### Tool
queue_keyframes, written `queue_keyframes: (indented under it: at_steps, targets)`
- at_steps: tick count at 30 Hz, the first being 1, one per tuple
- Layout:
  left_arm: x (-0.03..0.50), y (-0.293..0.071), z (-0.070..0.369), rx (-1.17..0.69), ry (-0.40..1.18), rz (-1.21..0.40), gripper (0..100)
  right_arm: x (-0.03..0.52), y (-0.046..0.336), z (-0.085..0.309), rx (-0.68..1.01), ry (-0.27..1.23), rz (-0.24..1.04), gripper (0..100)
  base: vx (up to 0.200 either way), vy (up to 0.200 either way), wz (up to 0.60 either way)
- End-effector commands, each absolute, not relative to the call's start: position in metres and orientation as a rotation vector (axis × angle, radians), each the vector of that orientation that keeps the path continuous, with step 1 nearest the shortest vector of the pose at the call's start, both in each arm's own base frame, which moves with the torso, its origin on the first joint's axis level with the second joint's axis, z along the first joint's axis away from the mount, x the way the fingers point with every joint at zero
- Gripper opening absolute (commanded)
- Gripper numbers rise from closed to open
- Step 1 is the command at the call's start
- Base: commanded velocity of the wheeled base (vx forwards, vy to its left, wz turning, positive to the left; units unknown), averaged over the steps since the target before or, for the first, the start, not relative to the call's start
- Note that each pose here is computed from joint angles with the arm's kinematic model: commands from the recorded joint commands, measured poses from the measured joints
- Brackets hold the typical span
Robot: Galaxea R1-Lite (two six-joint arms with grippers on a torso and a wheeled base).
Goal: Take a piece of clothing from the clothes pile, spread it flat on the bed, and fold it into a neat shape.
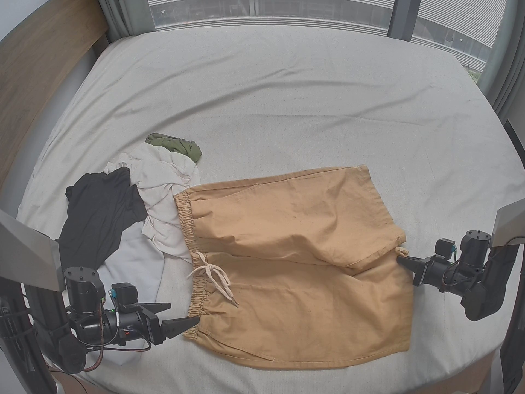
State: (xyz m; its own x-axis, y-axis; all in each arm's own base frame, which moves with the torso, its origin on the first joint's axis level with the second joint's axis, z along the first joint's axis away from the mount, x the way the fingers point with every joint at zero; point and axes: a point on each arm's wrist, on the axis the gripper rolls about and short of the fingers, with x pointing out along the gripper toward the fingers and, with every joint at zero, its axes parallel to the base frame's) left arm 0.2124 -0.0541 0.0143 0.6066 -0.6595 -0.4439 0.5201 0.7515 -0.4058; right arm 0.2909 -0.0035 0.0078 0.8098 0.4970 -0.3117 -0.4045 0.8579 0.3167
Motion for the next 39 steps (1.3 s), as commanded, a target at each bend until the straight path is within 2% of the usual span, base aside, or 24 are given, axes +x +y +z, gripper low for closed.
queue_keyframes:
  at_steps: [1,24,35,36,39]
  targets:
    - [0.207,-0.054,0.007,-0.22,0.646,-0.706,100,0.291,-0.005,0.006,0.227,0.396,0.483,100,0.0,0.0,0.0]
    - [0.206,-0.064,-0.03,-0.238,0.815,-0.727,100,0.292,-0.009,0.019,0.214,0.349,0.471,100,0.0,0.0,0.0]
    - [0.223,-0.068,-0.032,-0.27,0.776,-0.716,100,0.292,-0.011,0.019,0.214,0.347,0.465,100,0.0,0.0,0.0]
    - [0.224,-0.068,-0.032,-0.275,0.774,-0.715,0,0.292,-0.011,0.02,0.214,0.346,0.466,100,0.0,0.0,0.0]
    - [0.225,-0.069,-0.031,-0.28,0.769,-0.714,0,0.291,-0.011,0.019,0.215,0.35,0.465,100,0.0,0.0,0.0]
